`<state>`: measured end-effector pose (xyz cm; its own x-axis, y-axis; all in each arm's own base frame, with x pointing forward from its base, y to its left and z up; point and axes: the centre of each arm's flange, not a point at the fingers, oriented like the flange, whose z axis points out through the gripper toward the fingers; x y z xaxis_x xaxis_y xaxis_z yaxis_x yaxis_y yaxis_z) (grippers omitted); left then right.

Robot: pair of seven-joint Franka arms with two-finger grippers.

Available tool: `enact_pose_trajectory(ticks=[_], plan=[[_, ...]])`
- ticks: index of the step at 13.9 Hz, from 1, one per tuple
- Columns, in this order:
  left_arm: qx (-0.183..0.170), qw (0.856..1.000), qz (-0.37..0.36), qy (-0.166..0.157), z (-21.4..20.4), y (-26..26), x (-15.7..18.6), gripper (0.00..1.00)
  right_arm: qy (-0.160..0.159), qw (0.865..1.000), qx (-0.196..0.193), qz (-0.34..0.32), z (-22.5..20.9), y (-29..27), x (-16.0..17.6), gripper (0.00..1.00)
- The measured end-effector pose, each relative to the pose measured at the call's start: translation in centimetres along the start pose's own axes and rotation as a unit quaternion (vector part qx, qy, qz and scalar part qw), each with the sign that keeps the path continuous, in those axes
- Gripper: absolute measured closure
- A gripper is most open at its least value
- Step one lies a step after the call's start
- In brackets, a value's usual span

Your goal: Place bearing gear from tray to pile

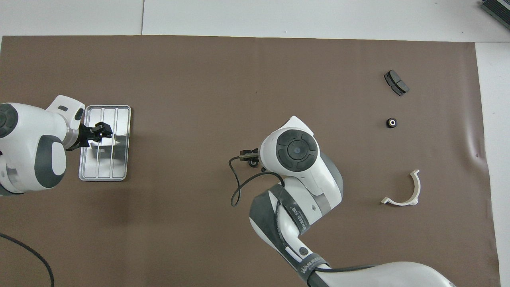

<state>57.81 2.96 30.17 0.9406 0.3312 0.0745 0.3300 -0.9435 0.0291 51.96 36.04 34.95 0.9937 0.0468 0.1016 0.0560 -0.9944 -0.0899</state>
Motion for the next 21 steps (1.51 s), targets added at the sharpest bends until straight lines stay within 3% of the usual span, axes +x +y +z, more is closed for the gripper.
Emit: enact_pose_trajectory(ticks=[2,5,8,11,15,21], plan=[[0.000,1.000,0.000,0.000,0.3,-0.1,-0.1,0.35,0.007,1.000,-0.003,-0.013,2.6,-1.5,-0.7,0.00],[0.001,1.000,-0.003,0.000,0.3,-0.5,0.0,0.43,0.009,1.000,-0.018,-0.020,5.6,-2.1,-1.3,0.00],[0.000,1.000,-0.004,0.002,0.0,-0.7,0.1,0.76,0.007,0.999,-0.020,-0.025,6.2,-2.5,-1.7,0.00],[0.000,1.000,-0.003,0.002,0.0,-0.7,0.1,0.77,0.009,0.999,-0.026,-0.032,6.3,-2.4,-1.8,0.13],[-0.002,1.000,0.005,0.003,-0.2,-0.1,0.3,0.77,0.012,0.999,-0.031,-0.036,6.3,-2.2,-1.6,0.63],[-0.015,0.999,0.029,0.010,-4.8,8.5,0.8,0.77,0.013,0.999,-0.035,-0.022,5.4,-2.1,-0.9,0.65]])
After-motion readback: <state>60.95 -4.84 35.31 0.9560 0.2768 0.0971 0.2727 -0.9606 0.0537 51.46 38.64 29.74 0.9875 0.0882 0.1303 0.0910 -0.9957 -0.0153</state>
